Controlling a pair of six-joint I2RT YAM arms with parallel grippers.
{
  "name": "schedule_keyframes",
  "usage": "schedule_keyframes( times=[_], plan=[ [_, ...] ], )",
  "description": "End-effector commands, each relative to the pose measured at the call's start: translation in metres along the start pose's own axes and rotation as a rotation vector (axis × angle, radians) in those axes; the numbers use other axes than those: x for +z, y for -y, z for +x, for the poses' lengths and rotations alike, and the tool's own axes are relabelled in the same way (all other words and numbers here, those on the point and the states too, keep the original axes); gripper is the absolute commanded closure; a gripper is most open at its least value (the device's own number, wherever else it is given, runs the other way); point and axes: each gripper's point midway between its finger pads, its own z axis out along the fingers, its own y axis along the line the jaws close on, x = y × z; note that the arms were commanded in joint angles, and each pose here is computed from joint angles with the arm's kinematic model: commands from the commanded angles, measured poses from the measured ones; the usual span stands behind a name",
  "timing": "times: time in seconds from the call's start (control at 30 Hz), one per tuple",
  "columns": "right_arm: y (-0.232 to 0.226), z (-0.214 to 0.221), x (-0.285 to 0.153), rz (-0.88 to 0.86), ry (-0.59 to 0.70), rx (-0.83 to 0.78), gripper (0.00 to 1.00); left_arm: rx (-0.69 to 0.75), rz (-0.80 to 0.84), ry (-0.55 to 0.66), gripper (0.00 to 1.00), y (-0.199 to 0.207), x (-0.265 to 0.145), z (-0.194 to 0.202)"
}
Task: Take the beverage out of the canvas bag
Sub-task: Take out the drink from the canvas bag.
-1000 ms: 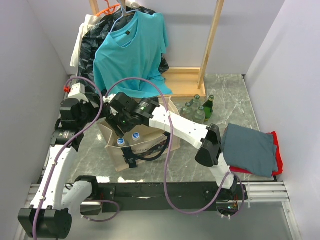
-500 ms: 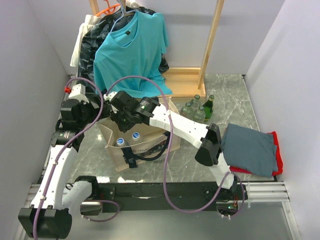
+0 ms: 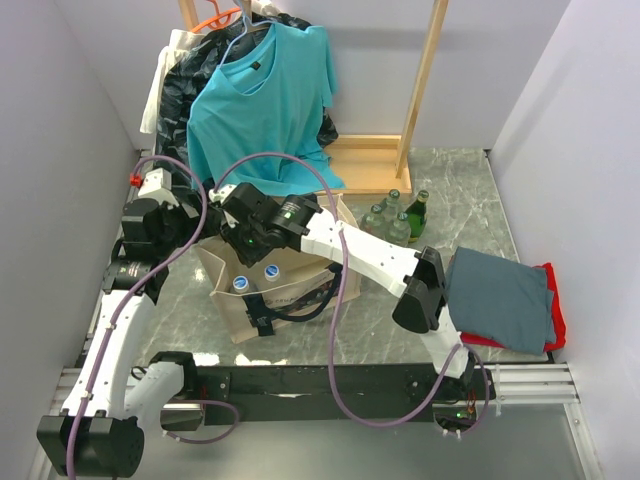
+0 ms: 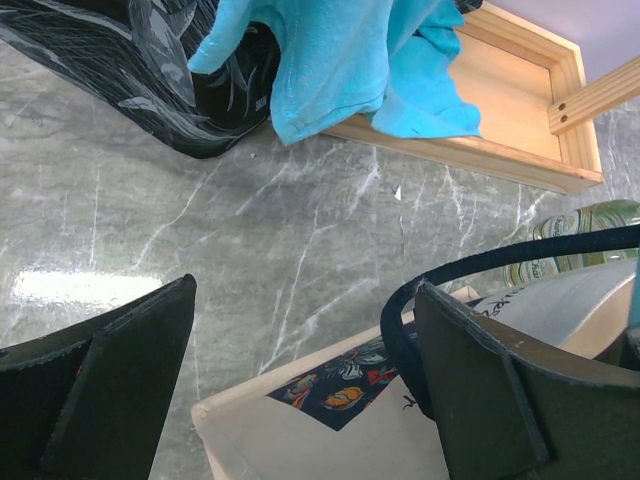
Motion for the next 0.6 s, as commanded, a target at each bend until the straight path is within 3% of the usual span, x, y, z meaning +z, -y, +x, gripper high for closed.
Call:
schedule_keyframes(
  times=[0.0,0.57],
  plan=[
    [-0.006,-0.024,-0.040,-0.022,0.106,0.018,1.00,0.011,0.035,0.031,0.04,0.007,-0.001,-0.008],
    [-0.005,-0.038,-0.064,-0.017,0.181,0.026,1.00,0.005,0.049,0.031,0.04,0.010,-0.001,-0.008]
  ],
)
